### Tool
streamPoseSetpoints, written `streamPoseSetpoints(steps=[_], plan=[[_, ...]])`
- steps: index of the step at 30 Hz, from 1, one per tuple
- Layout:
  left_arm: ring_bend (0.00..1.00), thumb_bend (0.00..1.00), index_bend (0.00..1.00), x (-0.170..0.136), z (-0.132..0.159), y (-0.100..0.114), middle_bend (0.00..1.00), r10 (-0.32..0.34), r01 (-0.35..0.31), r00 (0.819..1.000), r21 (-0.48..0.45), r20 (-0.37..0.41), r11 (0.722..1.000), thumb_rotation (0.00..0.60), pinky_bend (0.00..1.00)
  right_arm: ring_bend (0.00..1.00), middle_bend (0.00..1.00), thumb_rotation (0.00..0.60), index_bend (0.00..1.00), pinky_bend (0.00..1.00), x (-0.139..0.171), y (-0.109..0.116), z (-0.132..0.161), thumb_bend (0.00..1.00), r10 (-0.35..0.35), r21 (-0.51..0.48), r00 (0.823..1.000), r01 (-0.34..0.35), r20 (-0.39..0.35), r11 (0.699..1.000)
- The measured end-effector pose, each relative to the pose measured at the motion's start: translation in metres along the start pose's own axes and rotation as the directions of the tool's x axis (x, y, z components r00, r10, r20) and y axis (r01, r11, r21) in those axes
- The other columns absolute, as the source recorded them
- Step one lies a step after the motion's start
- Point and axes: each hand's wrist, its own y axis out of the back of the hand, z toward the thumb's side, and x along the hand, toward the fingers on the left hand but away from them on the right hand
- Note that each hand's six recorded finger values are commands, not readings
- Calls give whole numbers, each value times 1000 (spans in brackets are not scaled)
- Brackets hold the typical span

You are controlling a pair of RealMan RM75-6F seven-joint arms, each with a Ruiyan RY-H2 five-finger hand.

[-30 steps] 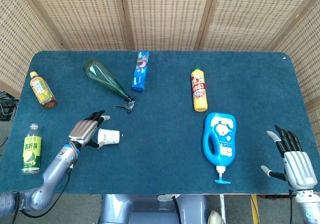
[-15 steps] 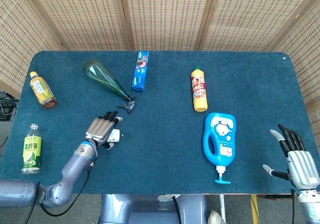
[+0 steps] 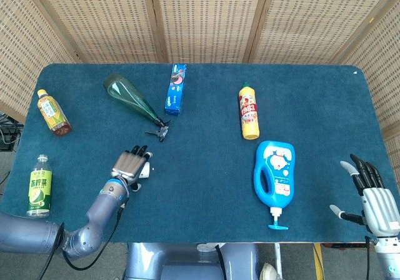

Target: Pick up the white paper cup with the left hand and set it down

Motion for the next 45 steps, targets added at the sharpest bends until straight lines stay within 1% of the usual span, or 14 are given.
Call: streamPoseSetpoints(steps=[3, 10, 14, 18, 21, 23, 25, 27, 33, 35, 38, 41, 44, 45], plan=[[46, 252, 125, 2, 1, -3, 12, -4, 4, 1000, 12, -2, 1000, 600, 239, 0, 0, 600, 0, 0, 0, 1, 0, 14, -4, -1, 1000, 4, -2, 1000], [48, 261, 165, 6, 4, -8, 23, 0, 0, 1000, 41, -7, 999, 600, 243, 0, 0, 600, 0, 0, 1, 1, 0, 15, -5, -3, 1000, 5, -3, 1000], [80, 261, 221, 8, 7, -11, 73, 7, -7, 1000, 41, -9, 999, 600, 271, 0, 0, 600, 0, 0, 1, 1, 1, 17, -5, -14, 1000, 5, -6, 1000], [129, 264, 304, 10, 9, -13, 145, 19, -17, 1000, 48, -22, 999, 600, 309, 0, 0, 600, 0, 0, 2, 4, 2, 19, -7, -33, 1000, 7, -12, 999], [146, 268, 332, 11, 11, -15, 168, 35, -33, 999, 55, -29, 998, 600, 319, 0, 0, 600, 0, 0, 3, 6, 2, 21, -18, -40, 1000, 18, -14, 999], [168, 286, 361, 11, 12, -15, 196, 46, -45, 998, 60, -31, 997, 600, 338, 0, 0, 600, 0, 0, 3, 7, 2, 23, -23, -42, 1000, 22, -14, 999], [204, 339, 407, 12, 13, -16, 240, 61, -58, 998, 65, -31, 996, 600, 367, 0, 0, 600, 0, 0, 3, 8, 2, 24, -24, -45, 1000, 23, -15, 999], [217, 360, 424, 12, 13, -16, 257, 78, -75, 997, 67, -30, 995, 600, 374, 0, 0, 600, 0, 0, 4, 8, 2, 26, -28, -47, 999, 27, -17, 999], [234, 362, 457, 12, 11, -17, 279, 114, -113, 993, 48, -29, 993, 600, 386, 0, 0, 600, 0, 0, 3, 11, 2, 30, -36, -55, 999, 35, -16, 998], [234, 361, 454, 11, 10, -15, 279, 125, -124, 992, 29, -30, 992, 600, 386, 0, 0, 600, 0, 0, 3, 12, 1, 31, -41, -59, 999, 40, -14, 997], [234, 361, 450, 10, 9, -7, 279, 161, -162, 987, -23, -24, 987, 600, 385, 0, 0, 600, 0, 0, 3, 13, 0, 31, -45, -62, 999, 44, -12, 997], [234, 359, 447, 7, 10, 1, 279, 212, -212, 977, -109, -12, 971, 600, 385, 0, 0, 600, 0, 0, 2, 13, 0, 30, -46, -65, 999, 45, -11, 997], [235, 357, 443, 5, 9, 6, 279, 263, -255, 965, -236, 0, 938, 600, 385, 0, 0, 600, 0, 0, 3, 13, 1, 30, -45, -68, 999, 44, -12, 997], [235, 355, 441, 4, 9, 7, 279, 282, -269, 959, -295, 3, 917, 600, 383, 0, 0, 600, 0, 0, 3, 13, 1, 31, -45, -67, 999, 44, -12, 997]])
